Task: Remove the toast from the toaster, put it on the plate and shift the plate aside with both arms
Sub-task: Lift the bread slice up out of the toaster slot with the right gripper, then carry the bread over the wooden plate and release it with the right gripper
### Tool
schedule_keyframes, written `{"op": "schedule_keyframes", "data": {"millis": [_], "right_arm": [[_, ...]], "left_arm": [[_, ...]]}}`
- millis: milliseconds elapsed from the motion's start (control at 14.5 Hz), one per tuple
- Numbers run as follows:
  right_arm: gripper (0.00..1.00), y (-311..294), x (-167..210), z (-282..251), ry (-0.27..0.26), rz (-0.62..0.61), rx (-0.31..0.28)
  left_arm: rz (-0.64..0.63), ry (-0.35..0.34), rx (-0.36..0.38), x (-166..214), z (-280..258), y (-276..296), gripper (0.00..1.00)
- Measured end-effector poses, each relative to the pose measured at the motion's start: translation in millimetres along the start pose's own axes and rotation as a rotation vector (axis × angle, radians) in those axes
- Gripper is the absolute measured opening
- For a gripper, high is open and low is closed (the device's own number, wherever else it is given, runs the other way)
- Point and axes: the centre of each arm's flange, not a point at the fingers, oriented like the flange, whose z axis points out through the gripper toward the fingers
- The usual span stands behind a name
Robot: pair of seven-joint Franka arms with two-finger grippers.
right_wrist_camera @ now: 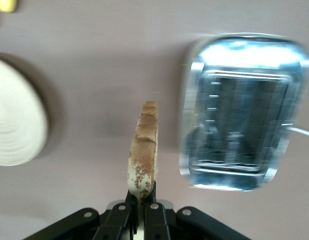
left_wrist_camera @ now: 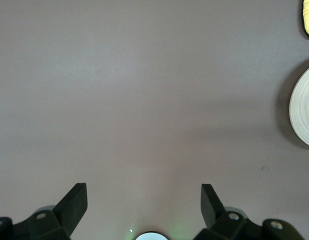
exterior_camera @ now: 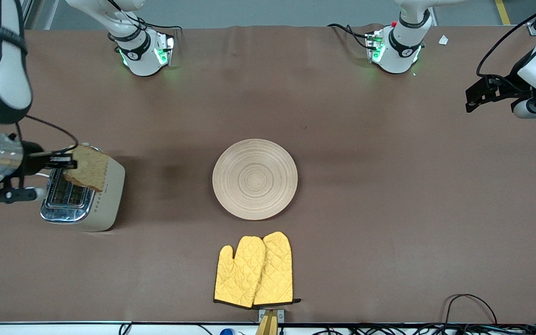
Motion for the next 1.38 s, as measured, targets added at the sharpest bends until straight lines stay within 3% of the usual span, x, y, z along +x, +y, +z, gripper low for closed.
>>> {"op": "schedule_keyframes", "data": {"millis": [275,550,825,894,1101,1376], "right_arm": [[0.07,-113.4,10.0,27.5,0.057,0.045,0.104],[0.07,-208.1,43.2,129.0,0.035,0.088,0.235],[0.07,-247.8,69.5,202.5,0.002,0.221,0.530],[0.12,-255.5,69.2,219.7,0.003,0.259,0.575],[0.41,-265.8,58.2,251.5,-0.025,0.257,0.559],[0.84,-232.1,56.5,230.8,-0.074,0.109,0.325]], "left_arm": [[0.000,0.000,0.000,0.1,0.1,-0.1,1.00],[0.000,-0.001,0.000,0.4,0.6,-0.2,1.00],[0.000,-0.001,0.000,0.5,0.8,-0.2,1.00],[0.000,-0.001,0.000,0.5,0.8,-0.2,1.00],[0.000,-0.002,0.000,0.5,0.9,-0.2,1.00],[0.000,-0.004,0.000,1.3,2.1,-0.2,1.00]]}}
